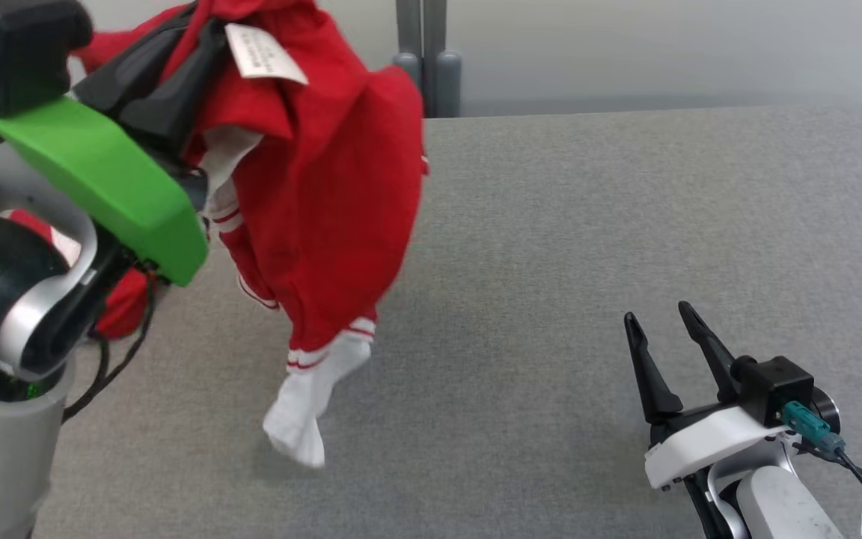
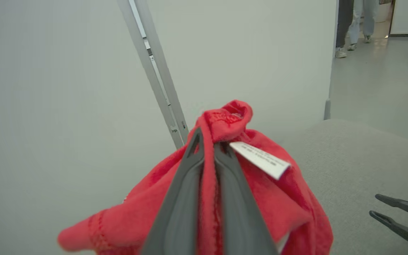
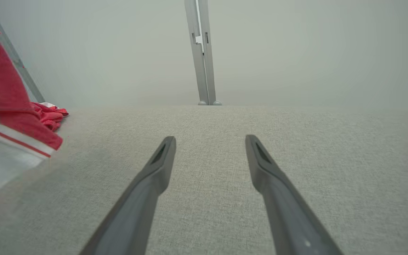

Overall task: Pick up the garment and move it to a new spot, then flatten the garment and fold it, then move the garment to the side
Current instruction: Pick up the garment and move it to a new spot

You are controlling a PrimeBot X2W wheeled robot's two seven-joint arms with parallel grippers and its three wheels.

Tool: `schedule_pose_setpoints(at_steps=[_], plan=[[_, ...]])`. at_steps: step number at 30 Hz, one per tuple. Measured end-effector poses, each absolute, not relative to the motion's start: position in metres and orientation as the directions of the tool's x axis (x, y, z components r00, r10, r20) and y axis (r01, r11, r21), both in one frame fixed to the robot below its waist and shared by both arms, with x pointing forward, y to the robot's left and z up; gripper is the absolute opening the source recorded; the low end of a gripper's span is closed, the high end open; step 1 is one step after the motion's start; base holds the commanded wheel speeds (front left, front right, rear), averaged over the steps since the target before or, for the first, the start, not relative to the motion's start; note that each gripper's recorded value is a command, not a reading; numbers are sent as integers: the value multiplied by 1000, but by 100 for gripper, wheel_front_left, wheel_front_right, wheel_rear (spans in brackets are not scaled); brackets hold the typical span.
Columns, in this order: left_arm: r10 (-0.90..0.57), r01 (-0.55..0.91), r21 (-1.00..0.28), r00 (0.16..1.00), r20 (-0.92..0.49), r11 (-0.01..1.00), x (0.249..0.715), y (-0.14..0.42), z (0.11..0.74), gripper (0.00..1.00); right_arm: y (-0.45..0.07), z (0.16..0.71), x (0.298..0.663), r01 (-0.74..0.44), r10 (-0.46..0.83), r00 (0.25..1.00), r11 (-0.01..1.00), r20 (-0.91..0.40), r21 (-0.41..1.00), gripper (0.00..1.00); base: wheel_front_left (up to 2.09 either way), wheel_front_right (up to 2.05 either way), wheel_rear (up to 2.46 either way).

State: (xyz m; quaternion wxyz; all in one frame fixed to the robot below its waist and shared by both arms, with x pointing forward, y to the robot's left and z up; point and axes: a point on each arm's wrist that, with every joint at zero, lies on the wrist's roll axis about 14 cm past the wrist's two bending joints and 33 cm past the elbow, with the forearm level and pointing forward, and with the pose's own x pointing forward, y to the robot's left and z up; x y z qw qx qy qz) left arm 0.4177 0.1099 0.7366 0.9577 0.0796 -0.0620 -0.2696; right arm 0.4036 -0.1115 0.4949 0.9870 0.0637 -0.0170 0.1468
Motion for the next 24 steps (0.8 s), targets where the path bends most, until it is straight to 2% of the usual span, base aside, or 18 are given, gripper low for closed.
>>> schedule_pose_setpoints(at_steps=[6,11,13,16,18,22,24], plan=[[-746,734,135,647,156,665,397,11,769,0,-150,501,391,-180,173,983,976,66,124,100,0,0,0],[-842,854,68,490,224,515,375,-55,779,0,-183,504,376,-77,68,995,988,72,130,100,0,0,0],[-856,879,35,453,248,475,372,-74,779,0,-196,504,369,-35,27,997,991,69,129,100,0,0,0],[-848,885,-34,456,271,465,383,-92,770,0,-215,501,356,25,-33,998,992,57,124,100,0,0,0],[-836,871,-83,488,251,484,397,-99,749,0,-225,501,349,59,-66,996,991,56,121,100,0,0,0],[-826,822,-229,553,107,521,421,-112,668,0,-243,501,337,116,-123,991,986,55,116,100,0,0,0],[-818,795,-256,574,28,549,428,-113,627,0,-251,502,334,142,-149,987,983,55,114,100,0,0,0]])
